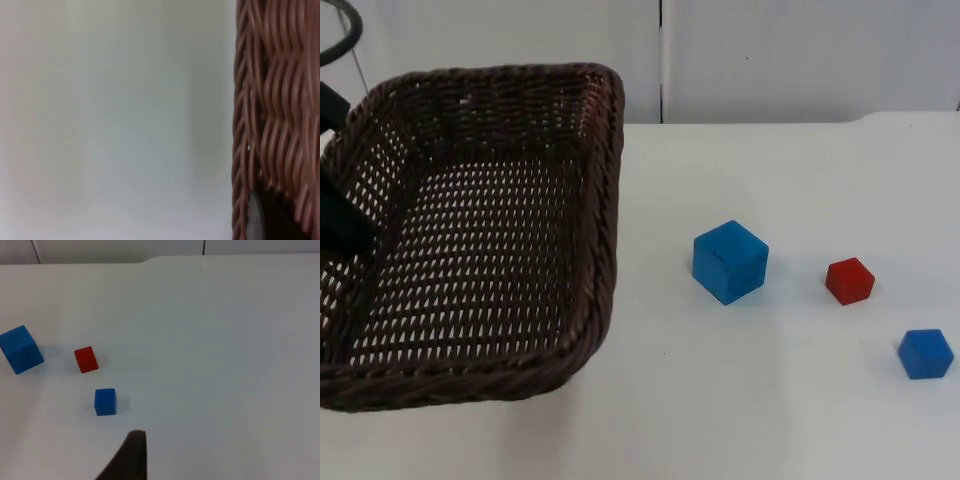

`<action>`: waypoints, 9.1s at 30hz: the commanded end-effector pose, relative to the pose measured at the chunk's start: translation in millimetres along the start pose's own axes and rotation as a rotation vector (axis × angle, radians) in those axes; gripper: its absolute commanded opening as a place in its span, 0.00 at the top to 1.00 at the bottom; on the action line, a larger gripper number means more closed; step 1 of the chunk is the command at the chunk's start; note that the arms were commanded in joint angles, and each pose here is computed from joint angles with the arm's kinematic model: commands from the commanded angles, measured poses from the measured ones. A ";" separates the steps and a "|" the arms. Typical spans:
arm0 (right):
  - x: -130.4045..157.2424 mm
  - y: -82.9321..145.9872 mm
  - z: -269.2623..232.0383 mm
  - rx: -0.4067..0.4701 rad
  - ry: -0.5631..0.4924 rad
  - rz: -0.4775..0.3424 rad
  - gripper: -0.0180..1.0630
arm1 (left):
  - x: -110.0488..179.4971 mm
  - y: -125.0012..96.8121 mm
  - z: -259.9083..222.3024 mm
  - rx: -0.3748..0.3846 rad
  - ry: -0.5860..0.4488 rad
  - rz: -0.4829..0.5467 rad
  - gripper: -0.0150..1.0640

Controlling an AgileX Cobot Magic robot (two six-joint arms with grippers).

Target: Pick up the basket with the left hand and place the largest block into the basket with the right hand.

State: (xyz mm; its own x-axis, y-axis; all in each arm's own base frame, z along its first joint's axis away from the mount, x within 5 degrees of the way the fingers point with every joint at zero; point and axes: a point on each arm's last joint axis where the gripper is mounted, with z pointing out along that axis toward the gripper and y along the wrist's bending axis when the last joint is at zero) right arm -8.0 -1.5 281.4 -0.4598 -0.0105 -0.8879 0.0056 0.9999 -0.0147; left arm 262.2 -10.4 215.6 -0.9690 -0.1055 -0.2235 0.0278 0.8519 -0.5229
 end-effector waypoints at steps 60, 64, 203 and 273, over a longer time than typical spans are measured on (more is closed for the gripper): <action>-132.7 13.9 150.9 -0.154 0.247 -0.040 0.02 | 2.8 -6.1 -8.0 0.008 -0.024 0.035 0.99; -140.7 23.1 179.9 -0.206 0.309 -0.061 0.02 | 2.7 -6.2 -8.0 0.009 -0.025 0.034 0.99; -190.0 197.4 241.7 -0.492 0.299 -0.489 0.98 | 0.0 -1.8 -8.1 -0.040 -0.053 0.054 0.99; -118.8 378.5 287.4 -0.850 0.373 -0.578 0.98 | 0.7 -1.2 -8.1 -0.047 -0.045 0.061 0.99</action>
State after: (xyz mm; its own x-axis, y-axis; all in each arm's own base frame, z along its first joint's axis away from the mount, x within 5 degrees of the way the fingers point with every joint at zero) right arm 305.1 371.4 247.6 -0.4563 -0.6206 -0.6377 -0.8357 0.5451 0.0676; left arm 260.2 -5.7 217.8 -0.9580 -0.0632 -0.2798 0.0733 0.8890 -0.4519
